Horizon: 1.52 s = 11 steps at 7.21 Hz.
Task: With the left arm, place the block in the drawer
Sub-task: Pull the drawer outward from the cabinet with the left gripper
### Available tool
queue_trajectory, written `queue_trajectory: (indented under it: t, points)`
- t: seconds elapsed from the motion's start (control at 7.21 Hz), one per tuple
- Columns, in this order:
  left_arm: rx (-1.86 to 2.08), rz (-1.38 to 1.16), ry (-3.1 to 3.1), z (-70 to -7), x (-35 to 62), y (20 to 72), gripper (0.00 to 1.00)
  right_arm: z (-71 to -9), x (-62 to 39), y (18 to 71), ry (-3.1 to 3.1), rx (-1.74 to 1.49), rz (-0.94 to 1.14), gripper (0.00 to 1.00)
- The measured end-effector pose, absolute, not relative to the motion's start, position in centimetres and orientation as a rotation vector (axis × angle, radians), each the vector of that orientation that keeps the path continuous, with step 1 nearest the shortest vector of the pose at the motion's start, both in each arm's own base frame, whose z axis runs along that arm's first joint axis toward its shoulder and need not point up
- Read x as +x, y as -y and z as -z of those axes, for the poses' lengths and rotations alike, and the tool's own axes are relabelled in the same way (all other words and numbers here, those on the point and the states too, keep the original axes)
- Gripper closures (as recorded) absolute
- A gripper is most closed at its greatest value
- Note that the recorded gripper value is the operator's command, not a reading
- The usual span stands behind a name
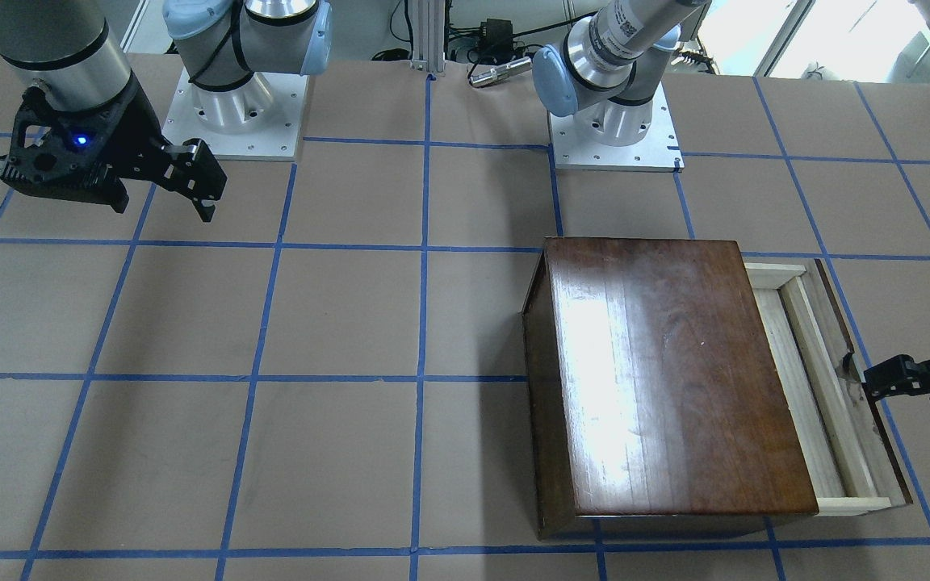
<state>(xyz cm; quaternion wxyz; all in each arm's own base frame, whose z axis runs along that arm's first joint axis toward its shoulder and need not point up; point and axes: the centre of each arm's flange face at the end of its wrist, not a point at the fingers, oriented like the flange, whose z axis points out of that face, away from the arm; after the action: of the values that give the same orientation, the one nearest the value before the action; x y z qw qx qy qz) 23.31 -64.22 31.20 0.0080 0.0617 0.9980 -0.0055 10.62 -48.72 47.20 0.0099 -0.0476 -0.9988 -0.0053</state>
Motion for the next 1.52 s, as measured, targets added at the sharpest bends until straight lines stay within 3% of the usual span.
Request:
queue_trajectory:
  t: [1.52]
  points:
    - [0.241, 0.049, -3.092, -31.6, 26.0, 64.6, 0.0, -47.2, 10.6, 48.7, 3.118, -0.149, 0.016, 0.0]
